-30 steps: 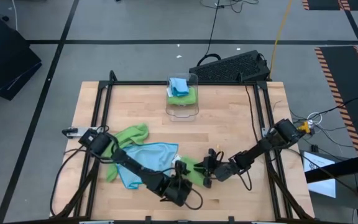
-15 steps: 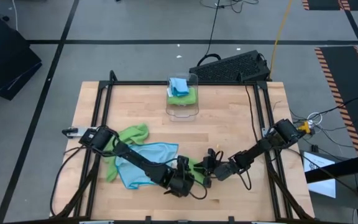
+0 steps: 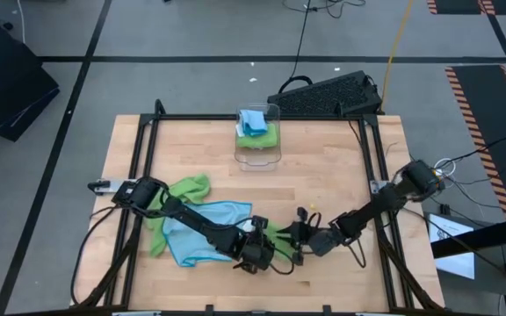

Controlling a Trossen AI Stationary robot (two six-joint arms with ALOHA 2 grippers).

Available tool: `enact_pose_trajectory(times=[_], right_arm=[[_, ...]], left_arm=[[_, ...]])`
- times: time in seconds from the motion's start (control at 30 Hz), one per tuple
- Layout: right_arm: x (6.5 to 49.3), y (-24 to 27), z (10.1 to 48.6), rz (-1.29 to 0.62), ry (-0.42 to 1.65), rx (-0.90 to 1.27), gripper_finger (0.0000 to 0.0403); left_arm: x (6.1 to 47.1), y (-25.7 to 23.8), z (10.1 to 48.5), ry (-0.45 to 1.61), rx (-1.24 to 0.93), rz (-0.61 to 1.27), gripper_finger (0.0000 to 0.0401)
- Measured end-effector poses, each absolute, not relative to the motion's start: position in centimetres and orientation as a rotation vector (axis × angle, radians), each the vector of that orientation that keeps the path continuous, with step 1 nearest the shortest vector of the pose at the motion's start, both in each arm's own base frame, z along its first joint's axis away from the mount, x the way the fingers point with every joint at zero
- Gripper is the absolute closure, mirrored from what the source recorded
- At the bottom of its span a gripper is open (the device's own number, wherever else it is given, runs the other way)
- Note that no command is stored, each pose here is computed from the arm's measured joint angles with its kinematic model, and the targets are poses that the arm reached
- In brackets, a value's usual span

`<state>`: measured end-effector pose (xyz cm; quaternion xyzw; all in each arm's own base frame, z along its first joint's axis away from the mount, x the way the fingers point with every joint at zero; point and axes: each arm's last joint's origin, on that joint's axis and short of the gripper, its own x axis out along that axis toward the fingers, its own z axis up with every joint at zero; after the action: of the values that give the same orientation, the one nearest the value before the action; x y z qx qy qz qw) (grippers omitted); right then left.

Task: Fold microfiber towels
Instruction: Put the green towel into the transparent bin

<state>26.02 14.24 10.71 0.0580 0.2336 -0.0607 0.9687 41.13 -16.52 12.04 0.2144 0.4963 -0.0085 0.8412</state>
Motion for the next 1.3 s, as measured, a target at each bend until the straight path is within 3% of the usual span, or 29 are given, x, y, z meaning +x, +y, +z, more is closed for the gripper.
enact_pose_trajectory(times=[0.3,0.47,0.73,1.07,1.3], right_arm=[[22.9,15.8,15.0,-0.078,0.449,-0.07,0.0331],[22.4,16.4,15.1,-0.068,0.435,-0.135,0.0281],[22.1,16.0,15.0,-0.217,0.413,-0.273,0.0211],[21.8,15.9,14.8,-0.243,0.439,-0.383,0.0216],[21.8,15.7,14.6,-0.257,0.455,-0.432,0.0222]], left_arm=[[40.7,-14.4,16.8,1.01,0.381,0.036,0.0388],[40.5,-12.8,19.0,0.987,0.352,0.09,0.0377],[39.6,-9.7,23.4,0.926,0.389,0.24,0.0388],[38.1,-1.0,29.1,0.868,0.447,0.489,0.0388],[38.0,7.7,29.8,0.868,0.422,0.618,0.0383]])
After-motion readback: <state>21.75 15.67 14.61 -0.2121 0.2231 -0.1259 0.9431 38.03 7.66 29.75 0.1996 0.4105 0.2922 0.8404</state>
